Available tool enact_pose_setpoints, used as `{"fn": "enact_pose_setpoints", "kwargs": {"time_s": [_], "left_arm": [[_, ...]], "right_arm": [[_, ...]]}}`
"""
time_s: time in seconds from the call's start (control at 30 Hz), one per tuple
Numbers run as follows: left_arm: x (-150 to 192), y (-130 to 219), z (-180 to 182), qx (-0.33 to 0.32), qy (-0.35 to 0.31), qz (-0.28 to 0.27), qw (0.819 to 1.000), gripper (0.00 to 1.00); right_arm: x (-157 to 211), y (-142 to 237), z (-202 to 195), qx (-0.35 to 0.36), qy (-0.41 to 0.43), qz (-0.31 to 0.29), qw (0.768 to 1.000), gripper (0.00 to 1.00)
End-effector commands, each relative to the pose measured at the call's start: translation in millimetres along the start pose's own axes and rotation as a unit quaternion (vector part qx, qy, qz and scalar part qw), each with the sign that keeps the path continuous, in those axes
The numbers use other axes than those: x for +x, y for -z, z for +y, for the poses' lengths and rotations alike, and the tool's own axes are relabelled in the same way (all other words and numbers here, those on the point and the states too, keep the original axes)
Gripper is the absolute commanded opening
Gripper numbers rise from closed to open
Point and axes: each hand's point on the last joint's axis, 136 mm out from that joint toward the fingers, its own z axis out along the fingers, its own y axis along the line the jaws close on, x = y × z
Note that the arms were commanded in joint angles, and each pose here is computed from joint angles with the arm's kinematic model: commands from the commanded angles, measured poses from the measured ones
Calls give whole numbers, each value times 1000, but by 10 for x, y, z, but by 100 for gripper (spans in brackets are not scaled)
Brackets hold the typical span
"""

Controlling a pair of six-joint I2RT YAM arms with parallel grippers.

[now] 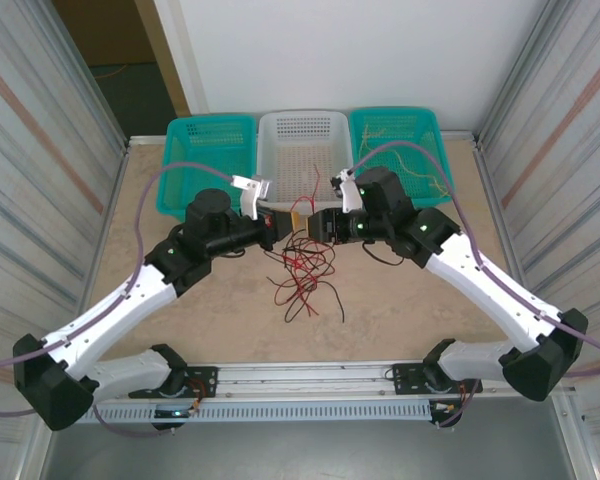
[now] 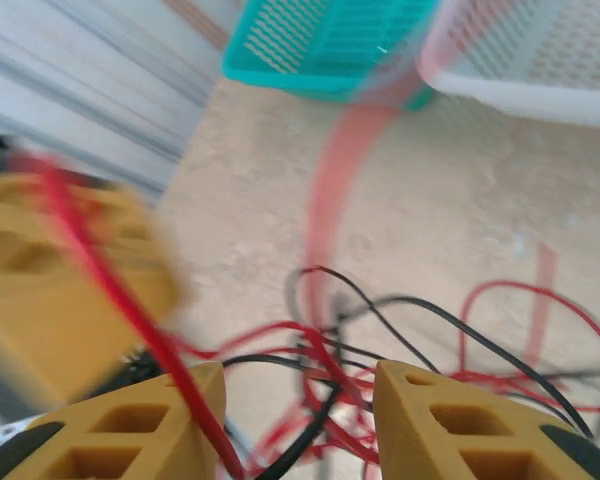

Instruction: Untangle the cables

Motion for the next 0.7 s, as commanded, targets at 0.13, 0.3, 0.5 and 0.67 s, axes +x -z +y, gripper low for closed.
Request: {"fn": "enact_pose_setpoints", "kwargs": {"time_s": [0.13,0.3,0.5,0.67], "left_arm": [[-387,256,-333,27,-26,-40,998,0],[-512,411,-327,34,1,-58,998,0],[-683,628,-244,29,29,-90,995,0],[-739,736,-60,3,56,-105,993,0]], "right_arm": [[494,-498,-839,133,-60,57,988,46],[763,-619,-1244,164,-101,80,978,24],[939,-596,-1584,183,-145,85,969,7],[991,-535,-1574,185,-135,95,969,31]]}}
